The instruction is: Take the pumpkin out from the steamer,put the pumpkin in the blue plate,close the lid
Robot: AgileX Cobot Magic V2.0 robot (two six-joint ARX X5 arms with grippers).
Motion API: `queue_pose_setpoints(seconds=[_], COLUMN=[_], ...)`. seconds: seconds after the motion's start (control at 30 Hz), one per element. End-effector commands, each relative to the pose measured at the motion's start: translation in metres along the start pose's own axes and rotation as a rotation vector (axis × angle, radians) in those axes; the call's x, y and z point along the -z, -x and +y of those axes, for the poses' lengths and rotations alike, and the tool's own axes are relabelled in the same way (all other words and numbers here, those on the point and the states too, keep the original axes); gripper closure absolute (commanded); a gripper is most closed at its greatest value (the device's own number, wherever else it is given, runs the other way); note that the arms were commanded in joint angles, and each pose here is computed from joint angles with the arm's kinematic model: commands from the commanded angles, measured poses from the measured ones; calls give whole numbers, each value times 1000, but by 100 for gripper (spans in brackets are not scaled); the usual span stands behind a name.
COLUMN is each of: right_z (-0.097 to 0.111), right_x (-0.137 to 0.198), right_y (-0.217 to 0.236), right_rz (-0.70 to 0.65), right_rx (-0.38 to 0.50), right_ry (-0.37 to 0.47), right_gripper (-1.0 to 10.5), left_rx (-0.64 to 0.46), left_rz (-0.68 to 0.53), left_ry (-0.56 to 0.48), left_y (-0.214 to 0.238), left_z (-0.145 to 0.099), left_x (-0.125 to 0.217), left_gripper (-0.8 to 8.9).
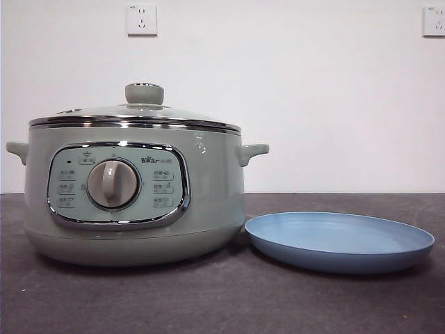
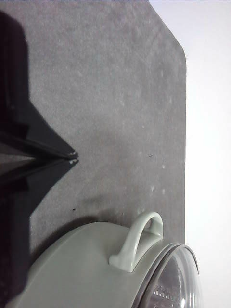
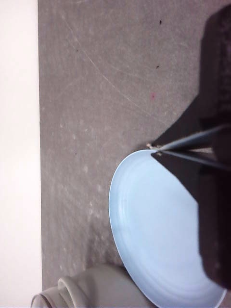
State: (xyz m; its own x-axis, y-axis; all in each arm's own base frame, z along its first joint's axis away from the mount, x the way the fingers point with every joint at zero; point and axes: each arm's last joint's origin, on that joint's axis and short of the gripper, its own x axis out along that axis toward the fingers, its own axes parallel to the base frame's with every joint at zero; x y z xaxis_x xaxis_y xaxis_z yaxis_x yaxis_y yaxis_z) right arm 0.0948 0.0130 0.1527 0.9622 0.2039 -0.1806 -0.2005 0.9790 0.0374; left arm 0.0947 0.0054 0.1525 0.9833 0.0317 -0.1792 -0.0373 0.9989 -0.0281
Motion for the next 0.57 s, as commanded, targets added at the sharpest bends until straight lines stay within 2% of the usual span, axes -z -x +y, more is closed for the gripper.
queue_pose_setpoints(seconds=[0.03,0.13,0.2,0.3,0.57], right_z=[0,0,0,0,0], right_x=[4,4,4,4,-9], right_y=[-1,-1,-1,-1,2], right_rz=[12,12,11,12,-16], right_rx=[-1,0,1,1,-3], right_ry=[-109,-262,-321,-333,-339], right_gripper=[963,963,963,963,964], left_rx=[33,125,190,226,256], left_rz=[15,24,36,43,22], left_ry=[62,205,279,316,337], left_y=[-1,-1,-1,0,4], left_z=[-1,-3,-5,-6,-7], left_x=[5,4,4,4,-8], left_gripper=[817,817,817,817,822])
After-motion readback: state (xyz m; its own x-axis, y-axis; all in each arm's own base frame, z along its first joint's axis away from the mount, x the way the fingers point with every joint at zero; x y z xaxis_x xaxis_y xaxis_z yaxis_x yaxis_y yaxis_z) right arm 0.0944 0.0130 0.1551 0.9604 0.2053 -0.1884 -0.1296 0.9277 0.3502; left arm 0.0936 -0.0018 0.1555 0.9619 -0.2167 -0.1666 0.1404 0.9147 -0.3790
